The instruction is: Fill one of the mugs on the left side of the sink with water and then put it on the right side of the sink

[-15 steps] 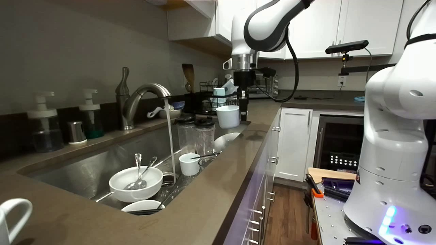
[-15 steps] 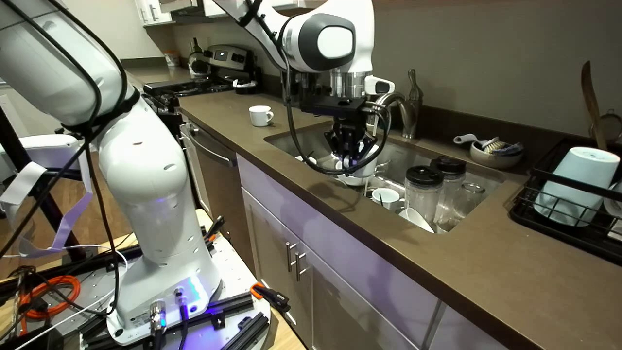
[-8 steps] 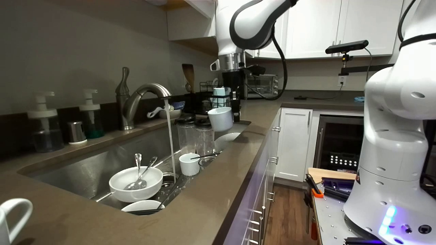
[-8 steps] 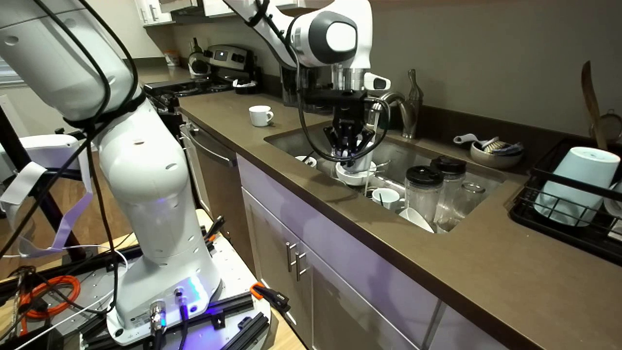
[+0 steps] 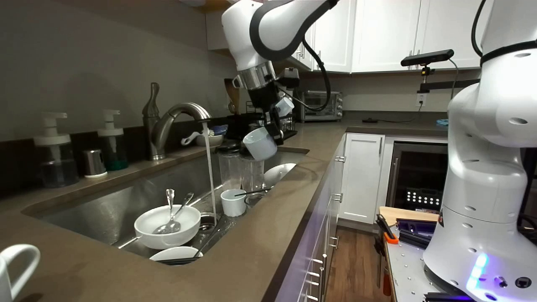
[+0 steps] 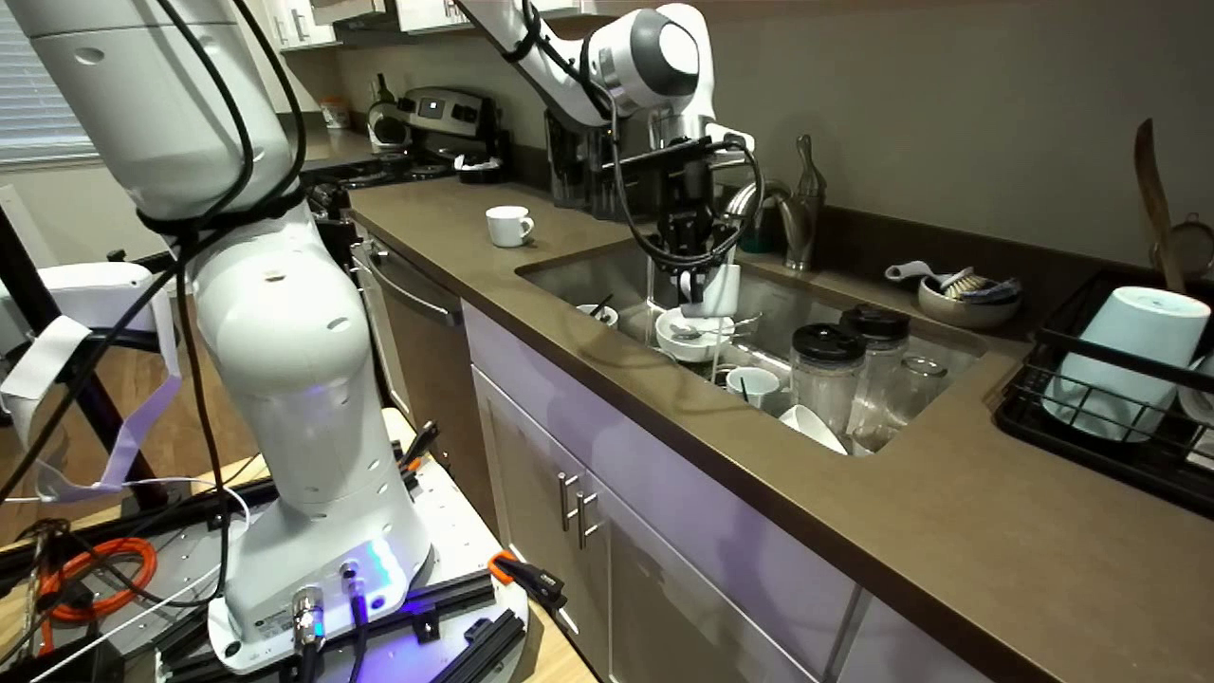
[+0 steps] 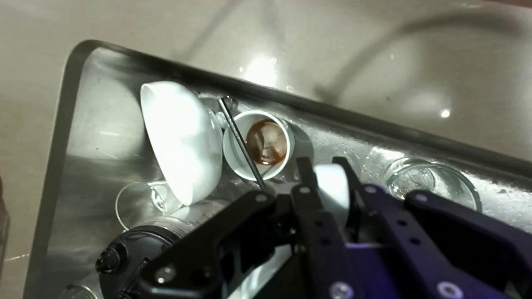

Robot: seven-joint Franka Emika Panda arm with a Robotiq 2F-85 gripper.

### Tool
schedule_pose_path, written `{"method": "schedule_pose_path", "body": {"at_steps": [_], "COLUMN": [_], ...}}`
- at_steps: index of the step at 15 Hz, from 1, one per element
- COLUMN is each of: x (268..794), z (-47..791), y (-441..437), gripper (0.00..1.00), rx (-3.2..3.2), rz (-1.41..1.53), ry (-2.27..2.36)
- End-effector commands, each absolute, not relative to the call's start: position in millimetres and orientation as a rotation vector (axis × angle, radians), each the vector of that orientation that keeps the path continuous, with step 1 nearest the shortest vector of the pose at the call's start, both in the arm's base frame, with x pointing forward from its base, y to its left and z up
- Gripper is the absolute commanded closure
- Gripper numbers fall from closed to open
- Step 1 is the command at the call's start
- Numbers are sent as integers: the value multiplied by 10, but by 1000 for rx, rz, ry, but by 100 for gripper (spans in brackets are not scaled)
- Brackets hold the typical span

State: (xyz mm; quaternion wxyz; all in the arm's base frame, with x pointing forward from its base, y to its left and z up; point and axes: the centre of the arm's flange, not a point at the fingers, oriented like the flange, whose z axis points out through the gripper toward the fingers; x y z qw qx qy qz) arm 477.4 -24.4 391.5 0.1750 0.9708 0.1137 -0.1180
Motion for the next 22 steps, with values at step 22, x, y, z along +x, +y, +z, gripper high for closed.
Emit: {"method": "schedule_pose_path", "body": {"at_steps": [22], "x": [4552], "z": [4056], "y": [-411], "gripper": [95], "rx": [2941], "rz": [37], "ry": [351]}}
